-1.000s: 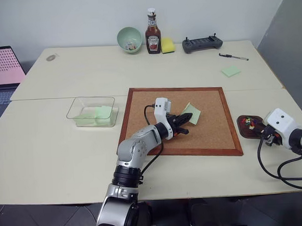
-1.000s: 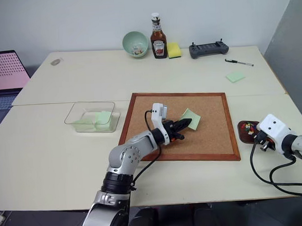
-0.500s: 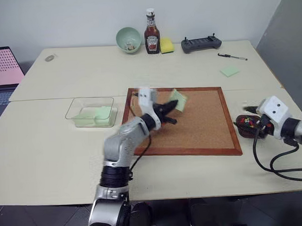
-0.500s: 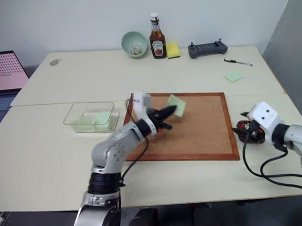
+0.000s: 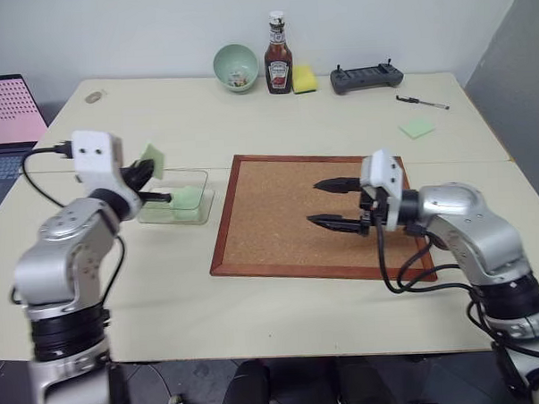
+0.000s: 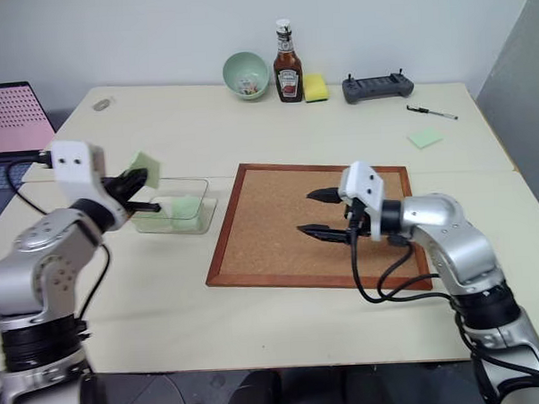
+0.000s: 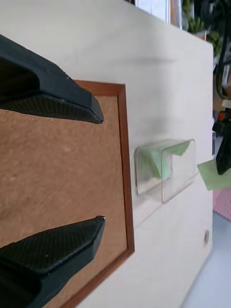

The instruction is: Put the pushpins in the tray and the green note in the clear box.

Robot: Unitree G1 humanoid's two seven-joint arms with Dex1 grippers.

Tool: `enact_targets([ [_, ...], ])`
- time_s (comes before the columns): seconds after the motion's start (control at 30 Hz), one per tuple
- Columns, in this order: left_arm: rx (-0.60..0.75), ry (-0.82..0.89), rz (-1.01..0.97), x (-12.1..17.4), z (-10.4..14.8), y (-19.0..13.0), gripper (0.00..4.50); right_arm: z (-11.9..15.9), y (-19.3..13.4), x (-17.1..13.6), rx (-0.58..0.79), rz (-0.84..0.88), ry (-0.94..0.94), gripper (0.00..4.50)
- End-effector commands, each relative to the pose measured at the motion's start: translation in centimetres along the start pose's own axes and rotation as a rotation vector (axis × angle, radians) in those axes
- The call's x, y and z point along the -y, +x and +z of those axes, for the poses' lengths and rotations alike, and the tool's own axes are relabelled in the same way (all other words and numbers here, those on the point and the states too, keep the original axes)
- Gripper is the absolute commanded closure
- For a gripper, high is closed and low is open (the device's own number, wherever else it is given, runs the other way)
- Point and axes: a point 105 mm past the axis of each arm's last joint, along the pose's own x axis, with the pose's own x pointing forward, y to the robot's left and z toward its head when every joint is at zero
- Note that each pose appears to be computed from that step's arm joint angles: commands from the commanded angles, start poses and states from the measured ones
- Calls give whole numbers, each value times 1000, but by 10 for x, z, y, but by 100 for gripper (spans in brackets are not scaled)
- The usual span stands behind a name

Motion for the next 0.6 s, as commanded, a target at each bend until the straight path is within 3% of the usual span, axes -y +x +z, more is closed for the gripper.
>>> enact_targets([
  [0.03,-12,63,19,-11,-2,-1,450,15,9,0,40,34,-65,126],
  [0.17,-44,67,27,-15,-11,1,450,16,10,-2,42,42,-67,126],
  [0.6,-31,59,28,-12,-7,6,192,15,7,-4,32,24,-54,122],
])
